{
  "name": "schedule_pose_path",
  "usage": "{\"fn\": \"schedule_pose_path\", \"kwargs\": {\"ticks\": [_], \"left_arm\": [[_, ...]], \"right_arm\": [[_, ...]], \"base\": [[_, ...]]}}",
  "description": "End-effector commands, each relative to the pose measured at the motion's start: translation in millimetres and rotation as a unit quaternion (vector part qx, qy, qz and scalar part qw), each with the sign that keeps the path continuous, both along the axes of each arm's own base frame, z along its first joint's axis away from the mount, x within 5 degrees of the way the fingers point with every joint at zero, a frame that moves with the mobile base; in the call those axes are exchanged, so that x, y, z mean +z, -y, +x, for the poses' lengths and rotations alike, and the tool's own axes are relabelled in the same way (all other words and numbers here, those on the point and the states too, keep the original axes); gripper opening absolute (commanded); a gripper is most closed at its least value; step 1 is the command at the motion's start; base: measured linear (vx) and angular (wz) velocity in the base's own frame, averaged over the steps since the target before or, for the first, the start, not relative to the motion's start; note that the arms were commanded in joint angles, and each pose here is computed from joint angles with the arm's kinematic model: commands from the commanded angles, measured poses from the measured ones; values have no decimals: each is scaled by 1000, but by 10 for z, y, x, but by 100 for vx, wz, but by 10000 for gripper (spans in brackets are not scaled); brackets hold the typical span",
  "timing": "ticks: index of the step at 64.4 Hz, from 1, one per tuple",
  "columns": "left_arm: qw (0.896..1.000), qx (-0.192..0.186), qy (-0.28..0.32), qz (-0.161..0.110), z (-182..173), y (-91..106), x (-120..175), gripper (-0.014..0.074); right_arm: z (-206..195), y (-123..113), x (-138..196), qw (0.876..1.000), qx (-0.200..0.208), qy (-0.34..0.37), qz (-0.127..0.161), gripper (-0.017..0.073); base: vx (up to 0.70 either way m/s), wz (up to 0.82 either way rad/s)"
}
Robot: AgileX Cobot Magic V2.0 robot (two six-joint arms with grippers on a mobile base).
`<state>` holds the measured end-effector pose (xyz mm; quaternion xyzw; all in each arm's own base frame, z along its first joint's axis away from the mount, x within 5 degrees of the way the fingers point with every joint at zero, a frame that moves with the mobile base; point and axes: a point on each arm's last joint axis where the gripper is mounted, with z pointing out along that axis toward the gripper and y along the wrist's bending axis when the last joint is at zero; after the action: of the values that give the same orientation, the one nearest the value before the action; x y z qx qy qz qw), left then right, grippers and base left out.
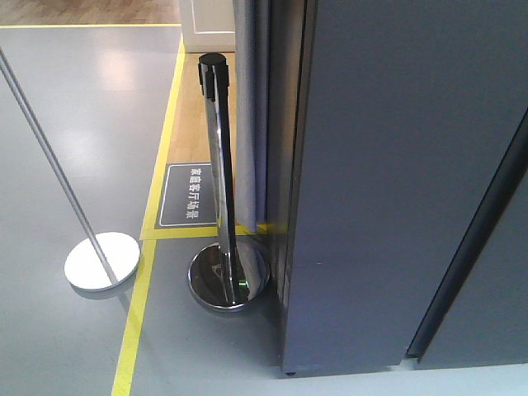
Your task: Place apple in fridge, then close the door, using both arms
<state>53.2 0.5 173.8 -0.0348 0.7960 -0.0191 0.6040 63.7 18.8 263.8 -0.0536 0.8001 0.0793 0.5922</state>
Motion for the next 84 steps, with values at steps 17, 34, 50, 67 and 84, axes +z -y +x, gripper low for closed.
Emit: {"fn": "schedule_pose_path", "kwargs": {"ticks": [17, 34, 50, 67, 84], "left_arm": [[1000, -1, 30, 0, 10, 1, 0, -6], [1000, -1, 30, 0, 10, 1, 0, -6], [1000, -1, 30, 0, 10, 1, 0, -6], [1000, -1, 30, -1, 10, 1, 0, -6], [1000, -1, 30, -1, 10, 1, 0, -6]], "right_arm": [[29, 173, -36, 994, -98, 45, -4, -1], [-8, 240, -517, 984, -142, 104, 28, -1], [-85, 237, -837, 988, -144, 60, 23, -1], [-90, 192, -854, 993, -95, 56, -40, -1], [-92, 173, -866, 995, -86, 49, -25, -1]], "base": [[0, 0], [0, 0], [0, 0], [0, 0], [0, 0]]}}
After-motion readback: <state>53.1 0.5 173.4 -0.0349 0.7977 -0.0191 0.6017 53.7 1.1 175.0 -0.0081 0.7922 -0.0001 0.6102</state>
